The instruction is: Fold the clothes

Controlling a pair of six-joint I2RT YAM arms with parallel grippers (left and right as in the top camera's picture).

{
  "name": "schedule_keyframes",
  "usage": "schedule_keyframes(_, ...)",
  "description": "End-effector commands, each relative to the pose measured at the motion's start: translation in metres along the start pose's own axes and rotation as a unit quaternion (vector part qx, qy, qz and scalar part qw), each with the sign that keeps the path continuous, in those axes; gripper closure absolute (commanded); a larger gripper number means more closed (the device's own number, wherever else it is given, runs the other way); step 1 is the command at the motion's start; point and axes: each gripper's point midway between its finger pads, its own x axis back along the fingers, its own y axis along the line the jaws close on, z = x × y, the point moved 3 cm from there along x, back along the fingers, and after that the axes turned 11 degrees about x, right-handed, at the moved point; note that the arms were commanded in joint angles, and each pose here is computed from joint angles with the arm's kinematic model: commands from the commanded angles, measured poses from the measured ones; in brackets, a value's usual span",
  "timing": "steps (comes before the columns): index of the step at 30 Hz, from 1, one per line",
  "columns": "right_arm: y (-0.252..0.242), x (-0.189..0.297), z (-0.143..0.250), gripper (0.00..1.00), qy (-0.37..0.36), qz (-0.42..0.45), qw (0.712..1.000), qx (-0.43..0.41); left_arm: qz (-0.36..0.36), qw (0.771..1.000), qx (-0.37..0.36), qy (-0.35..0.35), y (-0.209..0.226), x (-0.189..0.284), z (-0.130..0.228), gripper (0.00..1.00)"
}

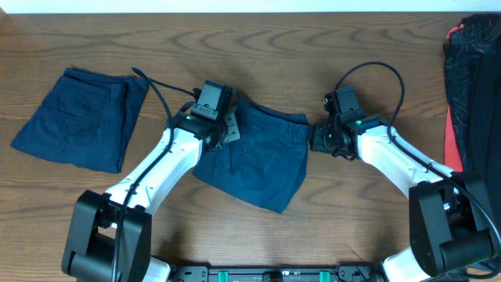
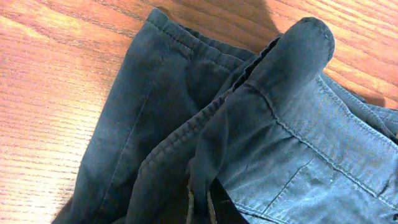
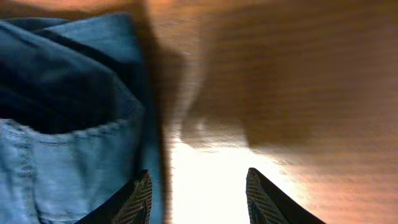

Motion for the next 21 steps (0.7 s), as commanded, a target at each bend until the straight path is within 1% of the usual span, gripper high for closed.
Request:
schedule_keyframes(1, 0.009, -0.015, 0.01, 0.53, 0.026, -0.027, 0.999, 0.035, -0.007, 1.0, 0.005, -0.016, 0.002, 0.004, -0.006, 0.94)
schedule_keyframes(7, 0.011, -0.036, 0.017, 0.51, 0.04, -0.011, 0.997, 0.059, -0.007, 1.0, 0.005, -0.016, 0.002, 0.004, -0.006, 0.94)
schedule_keyframes(10, 0.016, -0.04, 0.011, 0.5, 0.021, -0.01, 0.995, 0.095, -0.007, 1.0, 0.005, -0.016, 0.002, 0.004, -0.006, 0.94)
schedule_keyframes(14, 0.015, -0.04, 0.001, 0.5, -0.006, 0.023, 0.991, 0.132, -0.007, 1.0, 0.005, -0.016, 0.002, 0.004, -0.006, 0.94)
schedule_keyframes(16, 0.012, -0.04, 0.0, 0.53, -0.009, 0.042, 0.987, 0.158, -0.007, 1.0, 0.005, -0.016, 0.003, 0.004, -0.006, 0.94)
schedule_keyframes(18, 0.013, -0.041, 0.001, 0.53, -0.007, 0.05, 0.977, 0.207, -0.007, 1.0, 0.005, -0.016, 0.002, 0.004, -0.006, 0.94)
schedule_keyframes(21, 0.014, -0.041, 0.004, 0.54, -0.001, 0.061, 0.968, 0.245, -0.007, 1.0, 0.005, -0.016, 0.002, 0.004, -0.006, 0.94)
